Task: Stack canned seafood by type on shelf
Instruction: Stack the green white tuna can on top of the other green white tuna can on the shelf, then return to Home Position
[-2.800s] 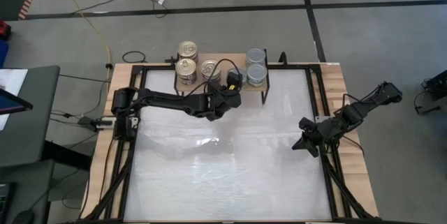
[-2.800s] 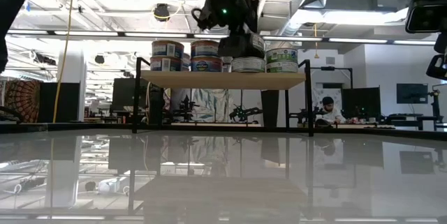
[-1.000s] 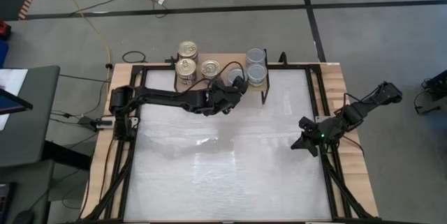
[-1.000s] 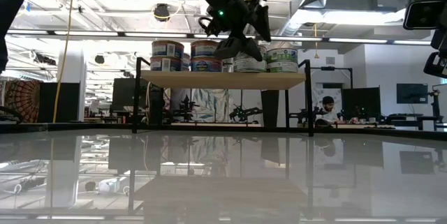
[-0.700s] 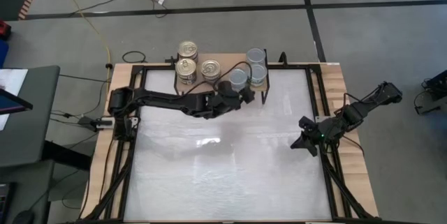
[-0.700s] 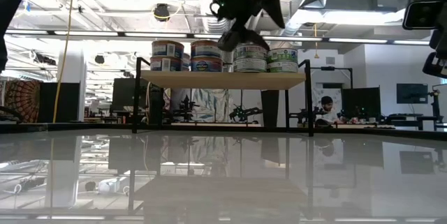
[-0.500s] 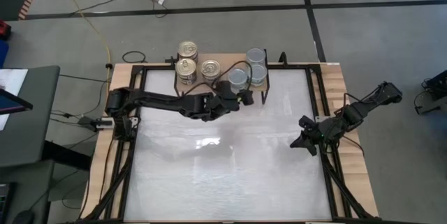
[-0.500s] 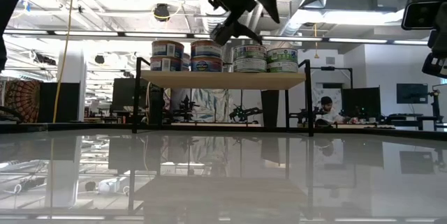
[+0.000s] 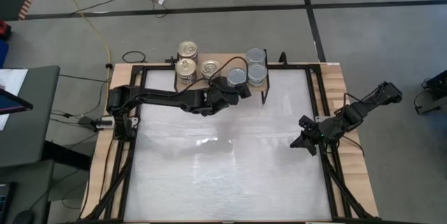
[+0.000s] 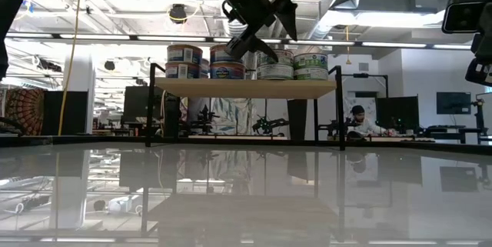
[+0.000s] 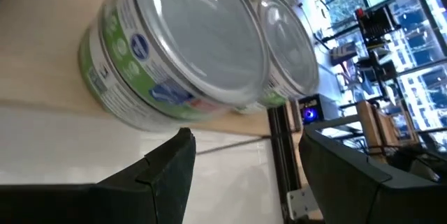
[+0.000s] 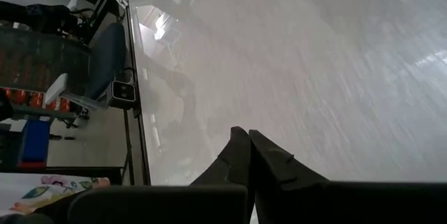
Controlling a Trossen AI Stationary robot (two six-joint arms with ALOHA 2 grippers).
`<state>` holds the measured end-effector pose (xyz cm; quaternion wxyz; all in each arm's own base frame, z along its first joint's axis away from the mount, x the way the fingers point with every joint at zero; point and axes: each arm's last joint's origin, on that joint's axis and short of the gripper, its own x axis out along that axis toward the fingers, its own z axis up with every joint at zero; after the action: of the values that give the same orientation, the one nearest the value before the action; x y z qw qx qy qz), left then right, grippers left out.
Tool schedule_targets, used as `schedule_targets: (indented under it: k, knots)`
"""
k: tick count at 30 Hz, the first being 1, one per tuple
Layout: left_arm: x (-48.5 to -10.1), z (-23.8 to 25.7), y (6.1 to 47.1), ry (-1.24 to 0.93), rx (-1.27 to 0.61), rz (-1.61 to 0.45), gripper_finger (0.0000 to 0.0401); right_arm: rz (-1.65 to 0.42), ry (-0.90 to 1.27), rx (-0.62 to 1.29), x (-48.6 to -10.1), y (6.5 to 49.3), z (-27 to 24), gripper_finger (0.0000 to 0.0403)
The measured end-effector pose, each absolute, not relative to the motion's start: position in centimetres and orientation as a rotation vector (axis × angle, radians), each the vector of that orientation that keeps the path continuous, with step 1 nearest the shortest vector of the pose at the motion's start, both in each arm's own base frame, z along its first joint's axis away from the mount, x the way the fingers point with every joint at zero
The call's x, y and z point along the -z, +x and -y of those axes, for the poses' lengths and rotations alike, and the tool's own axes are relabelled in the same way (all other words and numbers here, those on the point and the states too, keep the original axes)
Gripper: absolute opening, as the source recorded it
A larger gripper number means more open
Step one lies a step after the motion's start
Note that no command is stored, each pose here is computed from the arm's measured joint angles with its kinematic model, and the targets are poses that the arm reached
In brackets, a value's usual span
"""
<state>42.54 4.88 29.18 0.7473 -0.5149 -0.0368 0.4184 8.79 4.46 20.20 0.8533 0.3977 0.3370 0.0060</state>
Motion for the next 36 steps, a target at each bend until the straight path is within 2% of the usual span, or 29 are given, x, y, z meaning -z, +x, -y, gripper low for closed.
schedule_targets:
  k: [17, 28, 32, 36]
  knots:
    - [-29.2, -6.3, 42.2, -1.107, -0.993, 0.141, 0.0245, -0.709, 0.844, -0.008, -20.2, 8.8, -4.5, 0.0026]
    - [-29.1, -6.0, 42.2, -1.039, -1.001, 0.101, 0.0245, -0.695, 0.862, 0.020, -20.2, 8.8, -4.4, 0.0026]
    - [-29.6, -4.6, 42.3, -0.959, -0.952, 0.059, 0.0245, -0.695, 0.864, 0.020, -20.2, 8.8, -4.4, 0.0026]
    - [-31.1, -1.9, 42.2, -0.781, -0.840, 0.004, 0.0245, -0.694, 0.865, 0.020, -20.2, 8.8, -4.4, 0.0026]
